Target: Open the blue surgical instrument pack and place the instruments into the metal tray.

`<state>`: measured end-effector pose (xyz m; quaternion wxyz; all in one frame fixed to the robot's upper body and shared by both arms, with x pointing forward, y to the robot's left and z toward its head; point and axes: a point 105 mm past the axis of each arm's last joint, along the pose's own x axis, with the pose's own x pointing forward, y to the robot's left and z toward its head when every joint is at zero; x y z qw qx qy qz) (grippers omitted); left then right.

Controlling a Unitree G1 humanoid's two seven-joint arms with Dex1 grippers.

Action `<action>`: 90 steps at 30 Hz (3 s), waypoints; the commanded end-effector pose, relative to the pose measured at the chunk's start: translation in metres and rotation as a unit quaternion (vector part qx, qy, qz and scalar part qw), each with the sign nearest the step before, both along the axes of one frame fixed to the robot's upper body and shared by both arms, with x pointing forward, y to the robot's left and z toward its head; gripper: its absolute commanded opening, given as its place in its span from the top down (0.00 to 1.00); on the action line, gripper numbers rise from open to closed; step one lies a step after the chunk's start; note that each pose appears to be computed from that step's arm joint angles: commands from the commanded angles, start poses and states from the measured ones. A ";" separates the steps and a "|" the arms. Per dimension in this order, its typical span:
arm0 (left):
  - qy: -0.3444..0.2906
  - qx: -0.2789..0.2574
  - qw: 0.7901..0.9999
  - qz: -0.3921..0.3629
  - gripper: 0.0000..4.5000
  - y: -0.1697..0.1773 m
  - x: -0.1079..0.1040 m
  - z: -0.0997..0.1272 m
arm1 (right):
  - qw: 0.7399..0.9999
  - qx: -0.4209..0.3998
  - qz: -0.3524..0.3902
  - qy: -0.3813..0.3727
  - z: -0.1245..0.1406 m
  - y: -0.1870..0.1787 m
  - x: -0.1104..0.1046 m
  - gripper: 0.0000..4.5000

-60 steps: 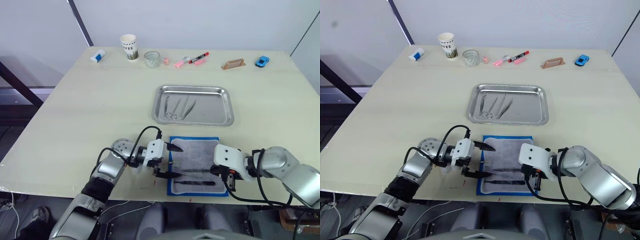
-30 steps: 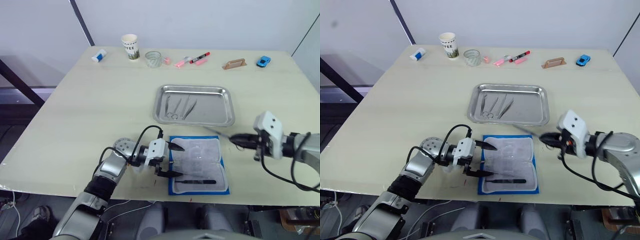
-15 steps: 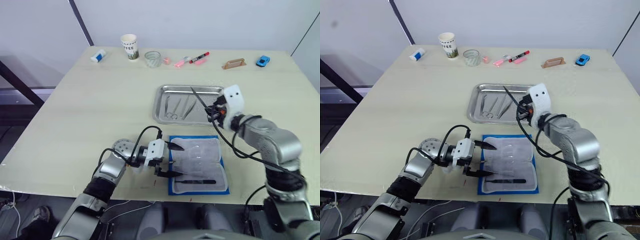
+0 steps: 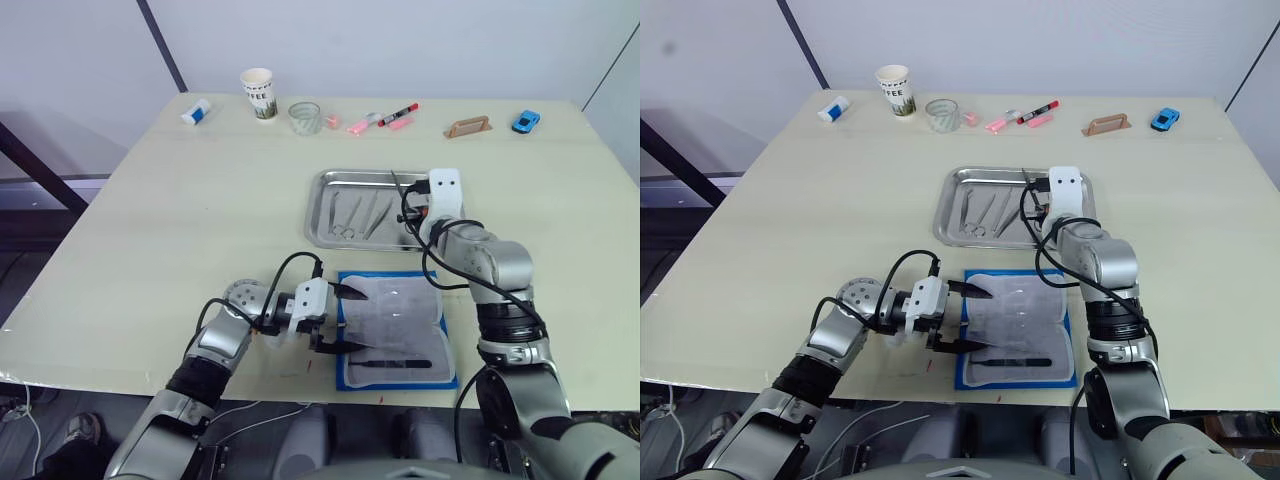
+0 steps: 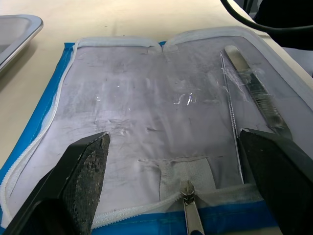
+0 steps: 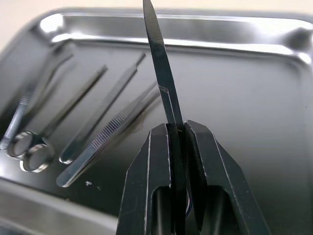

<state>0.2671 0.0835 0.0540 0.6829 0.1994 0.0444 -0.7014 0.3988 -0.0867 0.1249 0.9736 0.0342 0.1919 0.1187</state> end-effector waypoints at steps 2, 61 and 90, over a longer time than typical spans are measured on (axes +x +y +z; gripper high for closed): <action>0.049 0.037 0.998 0.024 0.00 0.005 -0.008 -0.032 | 0.999 0.004 -0.009 -0.031 0.016 0.006 0.010 1.00; 0.056 0.027 0.998 0.019 0.00 0.011 -0.009 -0.030 | 0.865 -0.041 0.475 -0.155 0.030 -0.022 -0.154 0.10; 0.071 0.039 0.997 -0.009 0.00 0.020 -0.012 -0.025 | 0.849 -0.108 0.508 -0.098 -0.051 -0.014 -0.195 0.34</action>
